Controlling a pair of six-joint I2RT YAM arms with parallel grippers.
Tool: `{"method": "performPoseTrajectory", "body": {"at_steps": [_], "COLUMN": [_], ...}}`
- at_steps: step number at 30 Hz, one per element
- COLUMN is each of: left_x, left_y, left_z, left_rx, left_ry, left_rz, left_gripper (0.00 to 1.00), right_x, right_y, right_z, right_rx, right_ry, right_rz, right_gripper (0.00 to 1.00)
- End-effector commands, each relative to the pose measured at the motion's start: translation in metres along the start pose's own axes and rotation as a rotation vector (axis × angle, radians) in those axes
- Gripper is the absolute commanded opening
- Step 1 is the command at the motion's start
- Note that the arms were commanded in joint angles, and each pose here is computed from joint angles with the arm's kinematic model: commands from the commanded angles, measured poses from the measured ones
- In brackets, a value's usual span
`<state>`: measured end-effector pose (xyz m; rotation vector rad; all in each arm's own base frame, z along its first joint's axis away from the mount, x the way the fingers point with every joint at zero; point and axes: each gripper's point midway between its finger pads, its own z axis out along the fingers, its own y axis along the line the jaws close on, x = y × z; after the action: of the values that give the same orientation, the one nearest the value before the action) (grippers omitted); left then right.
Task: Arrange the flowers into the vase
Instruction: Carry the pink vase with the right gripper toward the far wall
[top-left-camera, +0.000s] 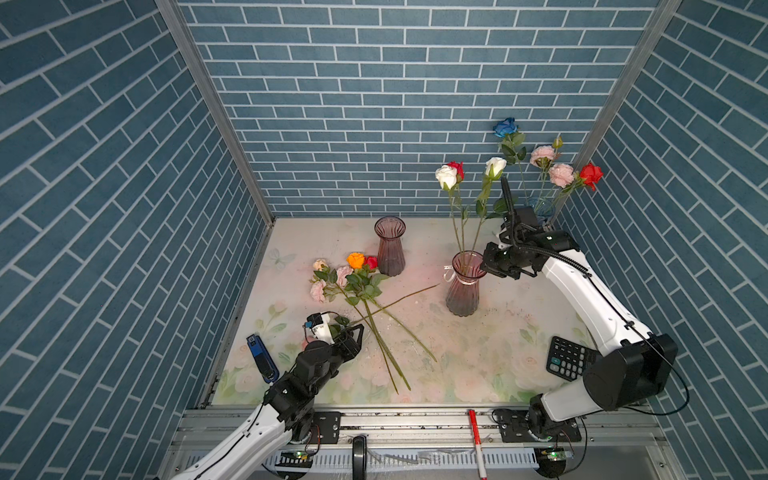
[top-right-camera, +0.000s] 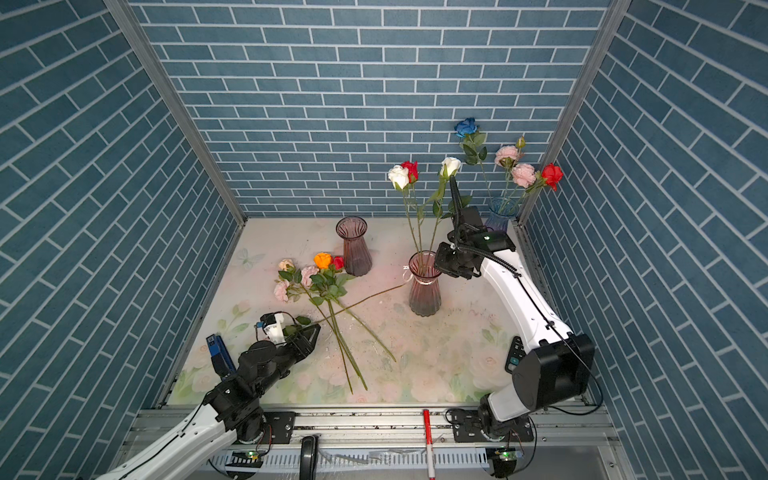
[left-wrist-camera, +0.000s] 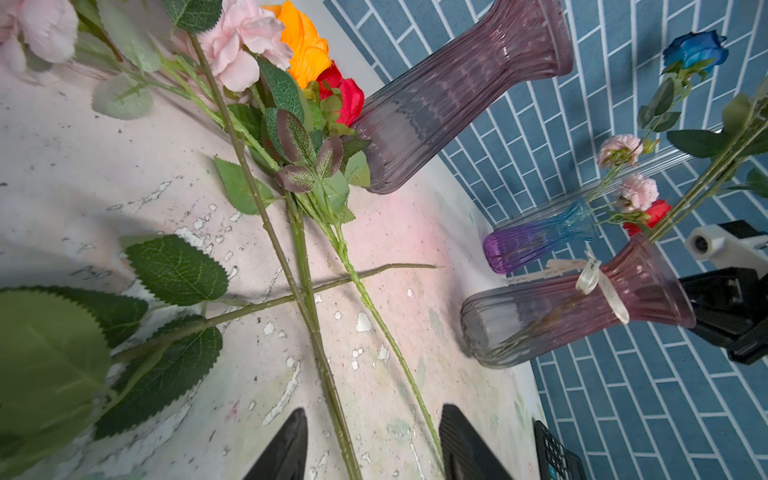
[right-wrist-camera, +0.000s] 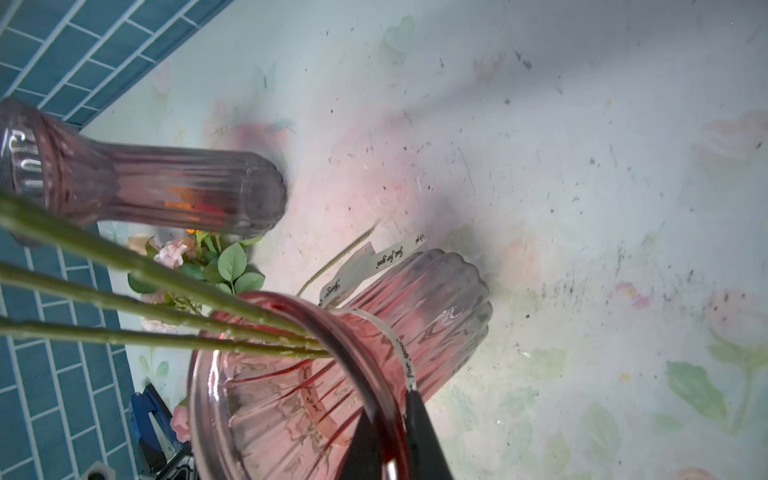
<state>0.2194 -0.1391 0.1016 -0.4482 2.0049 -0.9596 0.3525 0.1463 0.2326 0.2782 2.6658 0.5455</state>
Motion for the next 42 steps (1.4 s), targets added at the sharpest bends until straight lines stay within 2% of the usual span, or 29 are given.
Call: {"method": "performPoseTrajectory", "body": {"at_steps": [1, 9, 17, 29, 41, 42], "left_x": [-0.014, -0.014, -0.013, -0.012, -0.012, -0.011], "left_y": [-0.023, -0.026, -0.027, -0.021, -0.022, -0.021], "left_z": [0.001, 0.01, 0.014, 0.017, 0.018, 0.018], "left_rx": [0.065, 0.065, 0.066, 0.055, 0.061, 0.058], "left_ry": [-0.028, -0.013, 0.004, 0.016, 0.016, 0.019], "left_rz": [0.025, 0.033, 0.037, 0.025, 0.021, 0.019], "left_gripper": [0.53, 0.53, 0.52, 0.52, 0.52, 0.52], "right_x": [-0.053, -0.117, -0.151, -0.174, -0.173, -0.172], "right_y": [0.029, 0.038, 0.046, 0.049, 0.052, 0.053], "right_z": [-0.018, 0.005, 0.036, 0.069, 0.072, 0.072], "right_rx": [-0.134, -0.13, -0.143, -0.153, -0.17, -0.176], "right_ry": [-0.131, -0.198, -0.21, -0.197, -0.177, -0.174], "right_rz": [-0.066, -0.142, -0.16, -0.176, -0.168, -0.167], "right_gripper": [0.0, 0.0, 0.0, 0.0, 0.0, 0.04]}}
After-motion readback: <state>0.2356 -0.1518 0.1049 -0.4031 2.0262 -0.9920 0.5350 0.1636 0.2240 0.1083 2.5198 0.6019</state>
